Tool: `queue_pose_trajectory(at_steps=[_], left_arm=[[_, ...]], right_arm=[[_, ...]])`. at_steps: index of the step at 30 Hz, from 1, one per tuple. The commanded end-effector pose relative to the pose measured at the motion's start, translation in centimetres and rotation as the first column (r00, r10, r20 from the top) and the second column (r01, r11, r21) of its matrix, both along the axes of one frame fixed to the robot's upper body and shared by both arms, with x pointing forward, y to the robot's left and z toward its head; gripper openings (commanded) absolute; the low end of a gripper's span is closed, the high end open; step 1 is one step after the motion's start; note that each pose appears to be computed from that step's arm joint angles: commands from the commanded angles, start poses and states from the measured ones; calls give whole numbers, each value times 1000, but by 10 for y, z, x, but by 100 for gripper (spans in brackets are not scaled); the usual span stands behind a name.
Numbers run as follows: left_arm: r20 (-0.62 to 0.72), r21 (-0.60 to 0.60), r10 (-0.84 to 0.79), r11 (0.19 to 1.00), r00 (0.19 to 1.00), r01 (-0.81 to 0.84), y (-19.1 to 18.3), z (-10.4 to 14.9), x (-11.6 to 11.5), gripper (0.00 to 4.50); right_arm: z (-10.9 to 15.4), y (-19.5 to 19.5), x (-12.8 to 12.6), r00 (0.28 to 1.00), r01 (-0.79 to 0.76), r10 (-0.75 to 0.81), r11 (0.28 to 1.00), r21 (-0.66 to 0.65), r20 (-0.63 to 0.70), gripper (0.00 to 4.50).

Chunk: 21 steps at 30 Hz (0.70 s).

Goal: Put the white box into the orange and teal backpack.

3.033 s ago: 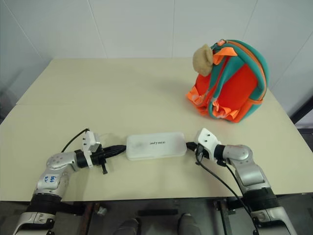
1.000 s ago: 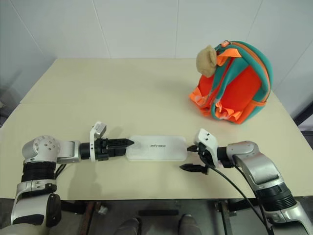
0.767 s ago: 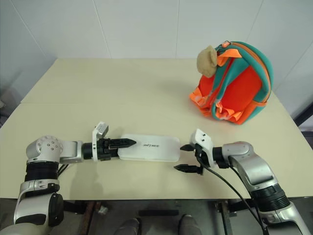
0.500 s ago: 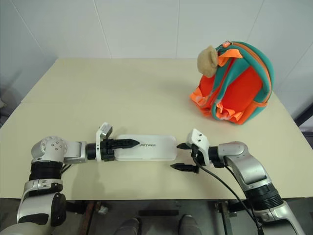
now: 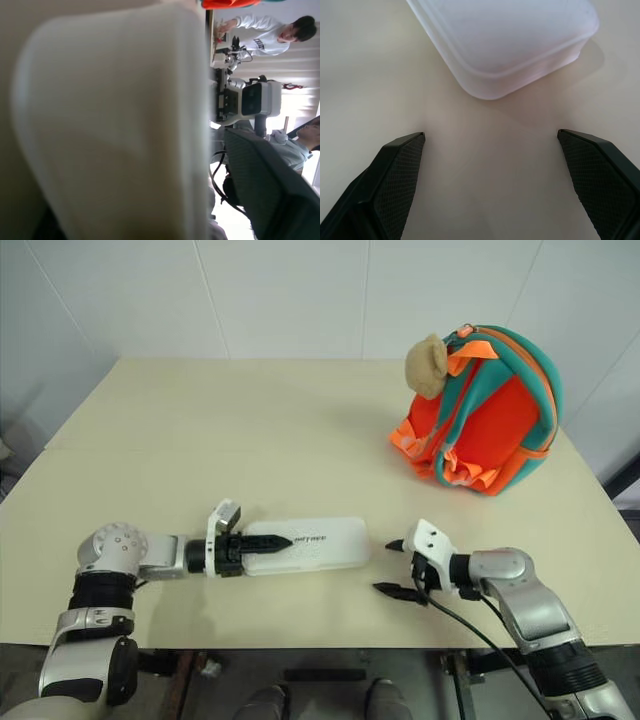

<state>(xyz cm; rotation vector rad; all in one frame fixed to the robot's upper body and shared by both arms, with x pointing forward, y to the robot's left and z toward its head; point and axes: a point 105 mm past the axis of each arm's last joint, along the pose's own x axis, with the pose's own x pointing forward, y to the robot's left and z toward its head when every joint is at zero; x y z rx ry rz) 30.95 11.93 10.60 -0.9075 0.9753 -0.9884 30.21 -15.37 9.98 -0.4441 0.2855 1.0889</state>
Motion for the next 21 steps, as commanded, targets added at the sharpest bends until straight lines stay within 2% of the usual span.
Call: queue_pose_trajectory(at_steps=[1, 4, 10, 14, 18, 21], left_arm=[[-52, -19, -34, 999, 998, 33, -7, -8, -10, 212], [-44, -35, -30, 999, 999, 28, -8, -6, -9, 144], [103, -16, 54, 998, 993, -53, -3, 4, 3, 144], [286, -22, 107, 994, 952, -105, 4, 14, 13, 144], [343, -62, 140, 990, 929, -127, 5, 17, 15, 144], [367, -72, 145, 989, 919, -127, 4, 16, 12, 144]], right_arm=[[4, -7, 1, 999, 36, -36, 999, -8, 30, 450], [5, -9, 3, 997, 63, -63, 998, 8, 47, 450], [26, -33, 17, 960, 240, -249, 967, 86, 124, 450], [58, -71, 37, 873, 419, -444, 895, 156, 204, 450], [89, -98, 58, 771, 537, -585, 810, 236, 252, 450], [103, -101, 75, 729, 568, -637, 767, 297, 249, 450]])
